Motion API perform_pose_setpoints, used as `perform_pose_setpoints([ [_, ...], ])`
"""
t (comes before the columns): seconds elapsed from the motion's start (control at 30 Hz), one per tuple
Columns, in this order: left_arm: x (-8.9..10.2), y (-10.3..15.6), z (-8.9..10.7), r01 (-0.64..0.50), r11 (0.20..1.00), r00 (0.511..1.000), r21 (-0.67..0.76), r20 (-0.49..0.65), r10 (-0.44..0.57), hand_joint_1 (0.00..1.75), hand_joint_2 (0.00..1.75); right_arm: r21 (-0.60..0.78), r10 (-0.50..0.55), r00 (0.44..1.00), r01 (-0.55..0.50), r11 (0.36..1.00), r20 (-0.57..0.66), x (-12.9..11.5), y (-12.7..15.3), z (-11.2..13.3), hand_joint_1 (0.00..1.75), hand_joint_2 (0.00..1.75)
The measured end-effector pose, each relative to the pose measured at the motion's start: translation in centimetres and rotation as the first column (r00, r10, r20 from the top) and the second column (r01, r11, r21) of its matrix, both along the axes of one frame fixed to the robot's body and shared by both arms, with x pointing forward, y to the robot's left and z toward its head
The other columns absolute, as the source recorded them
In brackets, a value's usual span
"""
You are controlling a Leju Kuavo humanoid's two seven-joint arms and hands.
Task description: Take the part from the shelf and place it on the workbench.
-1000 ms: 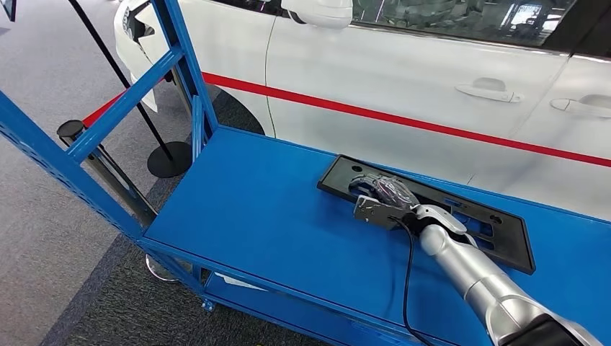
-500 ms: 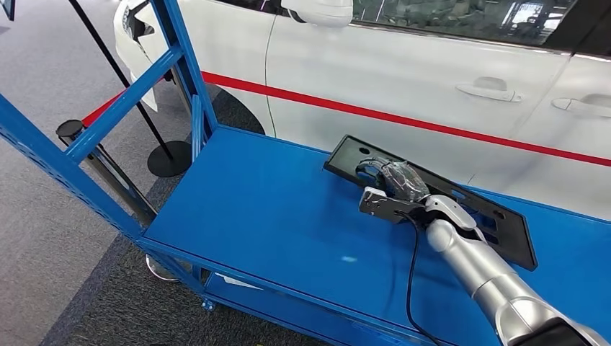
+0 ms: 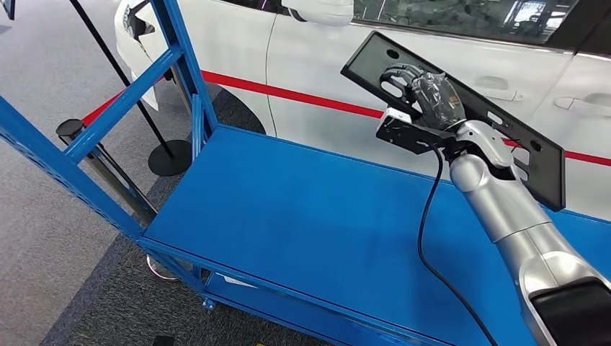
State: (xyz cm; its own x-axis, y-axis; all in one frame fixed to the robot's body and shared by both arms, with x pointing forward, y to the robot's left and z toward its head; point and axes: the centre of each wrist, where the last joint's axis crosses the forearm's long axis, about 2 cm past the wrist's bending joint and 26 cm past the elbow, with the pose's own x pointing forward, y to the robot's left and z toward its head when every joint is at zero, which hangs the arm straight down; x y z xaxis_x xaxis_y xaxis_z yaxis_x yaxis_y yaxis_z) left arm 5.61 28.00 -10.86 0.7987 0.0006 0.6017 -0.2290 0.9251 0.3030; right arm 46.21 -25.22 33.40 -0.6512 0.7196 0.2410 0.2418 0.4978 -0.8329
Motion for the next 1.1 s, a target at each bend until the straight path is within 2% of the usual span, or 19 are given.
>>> perform_pose_setpoints([
  [0.2,0.2,-0.4,0.0,-0.044,0.997,0.998,-0.066,0.047,0.047,0.0,0.0,0.005,0.005,1.0,-0.006,1.0,0.008,0.3,-0.2,0.5,1.75,1.75],
  [0.27,0.2,-0.6,0.0,-0.046,0.996,0.997,-0.079,0.052,0.051,0.0,0.87,0.005,0.003,1.0,-0.003,1.0,0.003,0.4,-0.3,0.4,1.75,1.75],
  [0.33,0.2,-0.7,0.0,-0.038,0.993,0.997,-0.109,0.063,0.046,0.0,0.87,0.005,0.002,1.0,-0.002,1.0,-0.004,0.5,-0.3,0.3,1.75,1.75],
  [0.37,0.3,-0.7,0.0,-0.033,0.991,0.997,-0.129,0.071,0.043,0.0,0.44,0.005,0.003,1.0,-0.003,1.0,-0.008,0.5,-0.3,0.2,1.75,1.75],
  [0.4,0.4,-0.8,0.0,-0.028,0.989,0.996,-0.148,0.08,0.04,0.0,0.44,0.007,0.004,1.0,-0.003,1.0,-0.014,0.6,-0.2,0.1,1.75,1.75],
  [0.5,0.6,-0.8,0.0,-0.018,0.98,0.994,-0.196,0.103,0.039,0.0,1.75,0.013,0.006,1.0,-0.005,1.0,-0.031,0.7,0.0,-0.2,1.75,1.75],
  [0.83,1.1,-0.9,0.1,-0.023,0.972,0.993,-0.232,0.108,0.049,0.0,1.75,0.016,0.007,0.997,-0.006,1.0,-0.076,1.0,0.5,-1.6,1.75,1.75],
  [1.1,0.9,-0.8,0.0,-0.029,0.971,0.997,-0.236,0.065,0.046,0.0,1.75,0.014,0.014,0.996,-0.013,1.0,-0.088,1.0,1.2,-2.3,1.75,1.75],
])
